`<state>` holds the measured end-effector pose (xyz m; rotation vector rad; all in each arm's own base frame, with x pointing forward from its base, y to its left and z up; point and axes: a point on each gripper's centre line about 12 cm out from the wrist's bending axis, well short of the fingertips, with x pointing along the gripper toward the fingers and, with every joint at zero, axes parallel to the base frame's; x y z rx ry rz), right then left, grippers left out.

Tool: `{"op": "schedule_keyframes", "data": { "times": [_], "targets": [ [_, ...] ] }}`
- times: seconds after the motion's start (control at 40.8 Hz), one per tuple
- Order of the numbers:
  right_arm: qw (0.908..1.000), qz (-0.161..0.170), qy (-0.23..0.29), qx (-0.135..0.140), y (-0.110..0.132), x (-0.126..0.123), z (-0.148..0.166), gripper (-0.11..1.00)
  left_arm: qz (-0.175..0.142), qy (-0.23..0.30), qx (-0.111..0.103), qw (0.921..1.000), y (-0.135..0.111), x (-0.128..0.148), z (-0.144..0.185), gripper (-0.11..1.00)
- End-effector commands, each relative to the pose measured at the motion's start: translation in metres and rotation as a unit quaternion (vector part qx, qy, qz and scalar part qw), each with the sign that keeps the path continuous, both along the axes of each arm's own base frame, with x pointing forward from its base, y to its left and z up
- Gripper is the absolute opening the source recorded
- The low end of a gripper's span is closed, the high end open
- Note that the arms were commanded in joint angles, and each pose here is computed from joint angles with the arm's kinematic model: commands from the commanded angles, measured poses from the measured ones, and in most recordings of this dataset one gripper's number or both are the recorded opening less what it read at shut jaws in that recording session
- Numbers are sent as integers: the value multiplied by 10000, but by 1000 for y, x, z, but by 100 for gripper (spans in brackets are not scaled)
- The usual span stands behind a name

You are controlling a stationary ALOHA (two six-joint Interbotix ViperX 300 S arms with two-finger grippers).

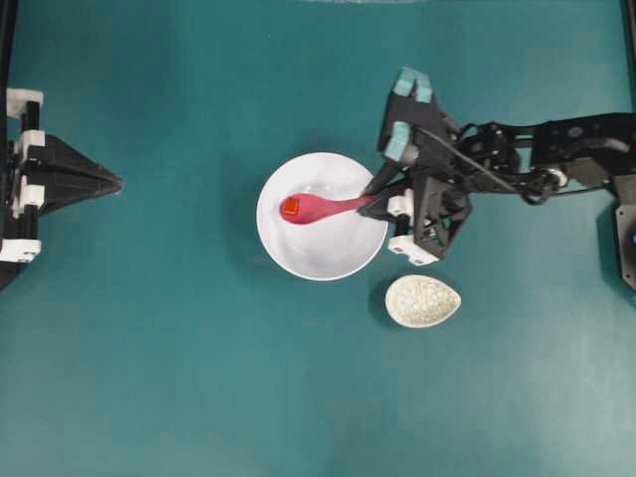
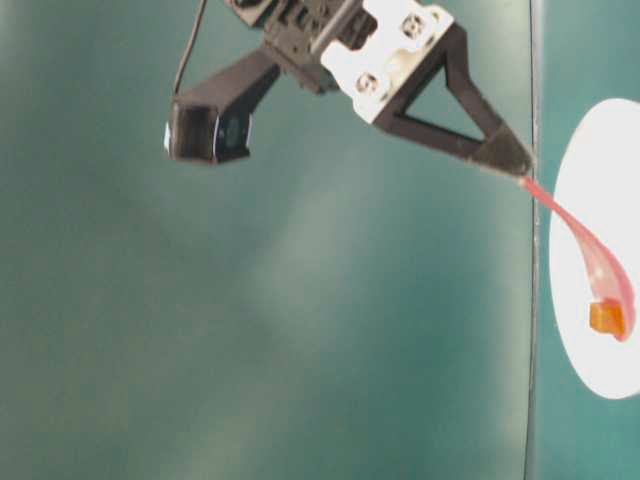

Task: Grip the spoon and scoop the red block from the bowl with right arm.
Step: 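Push the spoon under the red cube and tilt it to scoop, then raise the spoon holding the red cube above the bowl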

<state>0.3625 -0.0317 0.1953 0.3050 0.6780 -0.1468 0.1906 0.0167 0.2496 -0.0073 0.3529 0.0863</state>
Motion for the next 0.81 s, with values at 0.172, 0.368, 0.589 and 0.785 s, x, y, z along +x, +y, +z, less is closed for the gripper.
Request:
{"op": "schedule_keyframes", "data": {
  "times": [0.172,0.368,0.589,0.785],
  "targets": [
    [9988,-47,-483,-86,4,-11,15,24,-9,-76,14,10000,0,3,8,0],
    [9979,-38,-639,-116,8,-19,18,24,-9,-76,14,10000,0,3,8,0],
    [9965,-115,-831,-55,10,-29,23,24,-4,-100,2,9999,0,2,9,0],
    [9945,-129,-1038,-47,11,-36,37,24,-1,-101,-6,9999,0,2,9,0]
  ]
}}
